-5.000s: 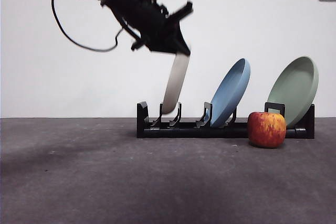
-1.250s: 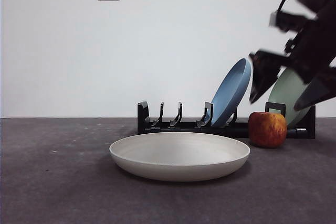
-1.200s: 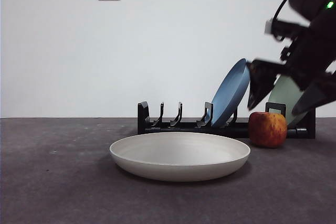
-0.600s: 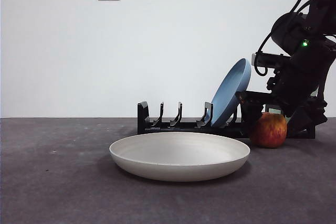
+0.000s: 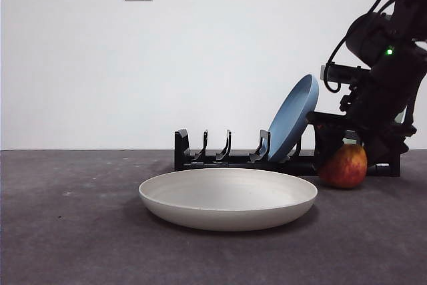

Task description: Take the yellow plate from the plate rack,put the plate on the table,take the apple from the table,put the apple in the plate

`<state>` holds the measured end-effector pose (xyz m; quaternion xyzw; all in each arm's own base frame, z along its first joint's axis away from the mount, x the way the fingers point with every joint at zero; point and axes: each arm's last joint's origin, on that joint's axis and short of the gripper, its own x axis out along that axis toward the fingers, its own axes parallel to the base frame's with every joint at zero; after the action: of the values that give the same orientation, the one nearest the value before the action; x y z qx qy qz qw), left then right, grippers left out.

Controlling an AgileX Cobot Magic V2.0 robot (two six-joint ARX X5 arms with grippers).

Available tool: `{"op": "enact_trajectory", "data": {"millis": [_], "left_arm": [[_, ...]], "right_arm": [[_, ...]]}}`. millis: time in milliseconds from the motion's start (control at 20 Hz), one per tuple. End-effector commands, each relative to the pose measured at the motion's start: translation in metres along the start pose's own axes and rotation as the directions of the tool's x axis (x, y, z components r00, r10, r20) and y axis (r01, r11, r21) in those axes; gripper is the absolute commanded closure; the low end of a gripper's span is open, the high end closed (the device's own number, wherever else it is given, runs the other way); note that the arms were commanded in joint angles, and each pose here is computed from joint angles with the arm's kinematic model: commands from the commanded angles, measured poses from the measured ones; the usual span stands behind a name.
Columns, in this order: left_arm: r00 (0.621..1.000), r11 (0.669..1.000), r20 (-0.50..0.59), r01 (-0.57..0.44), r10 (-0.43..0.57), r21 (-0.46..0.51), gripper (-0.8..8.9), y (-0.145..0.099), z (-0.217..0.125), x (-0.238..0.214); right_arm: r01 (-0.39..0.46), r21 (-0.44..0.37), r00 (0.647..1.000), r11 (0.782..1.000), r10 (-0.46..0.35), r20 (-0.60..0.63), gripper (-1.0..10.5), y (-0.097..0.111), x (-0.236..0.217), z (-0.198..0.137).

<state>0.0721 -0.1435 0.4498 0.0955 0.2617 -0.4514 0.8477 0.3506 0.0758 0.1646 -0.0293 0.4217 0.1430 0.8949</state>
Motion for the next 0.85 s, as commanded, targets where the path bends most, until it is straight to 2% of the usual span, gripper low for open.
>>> {"op": "enact_trajectory", "data": {"millis": [50, 150, 200, 300, 450, 500, 600, 850], "left_arm": [[1.0, 1.0, -0.015, -0.002, 0.002, -0.001, 5.3, 0.0, -0.002, 0.001], [1.0, 1.0, -0.018, -0.003, 0.003, 0.001, 5.3, 0.0, -0.002, 0.001], [1.0, 1.0, -0.021, -0.003, 0.003, 0.003, 5.3, 0.0, -0.003, 0.001], [1.0, 1.0, -0.028, -0.004, 0.004, 0.01, 5.3, 0.0, -0.003, 0.001], [1.0, 1.0, -0.028, -0.003, 0.004, 0.01, 5.3, 0.0, -0.003, 0.001], [1.0, 1.0, -0.03, -0.004, 0.004, 0.011, 5.3, 0.0, -0.003, 0.001], [0.999, 1.0, -0.037, -0.005, 0.005, 0.012, 5.3, 0.0, -0.004, 0.001], [0.999, 1.0, -0.05, -0.007, 0.007, 0.013, 5.3, 0.0, -0.005, 0.001]], "right_arm": [[-0.015, -0.012, 0.999, 1.0, 0.015, 0.047, 9.6, 0.01, -0.024, 0.01], [-0.05, -0.044, 0.996, 0.998, 0.053, 0.076, 9.6, 0.025, -0.054, 0.016], [-0.101, -0.067, 0.99, 0.993, 0.106, 0.088, 9.6, 0.035, -0.067, 0.018], [-0.178, -0.12, 0.976, 0.977, 0.19, 0.104, 9.6, 0.061, -0.085, 0.018], [-0.255, -0.205, 0.961, 0.945, 0.271, 0.056, 9.6, 0.102, -0.082, 0.01], [-0.269, -0.232, 0.958, 0.935, 0.284, 0.033, 9.6, 0.116, -0.076, 0.005], [-0.254, -0.264, 0.965, 0.931, 0.262, -0.004, 9.6, 0.132, -0.063, -0.003], [-0.269, -0.302, 0.963, 0.914, 0.245, -0.117, 9.6, 0.151, -0.02, -0.026]]}}
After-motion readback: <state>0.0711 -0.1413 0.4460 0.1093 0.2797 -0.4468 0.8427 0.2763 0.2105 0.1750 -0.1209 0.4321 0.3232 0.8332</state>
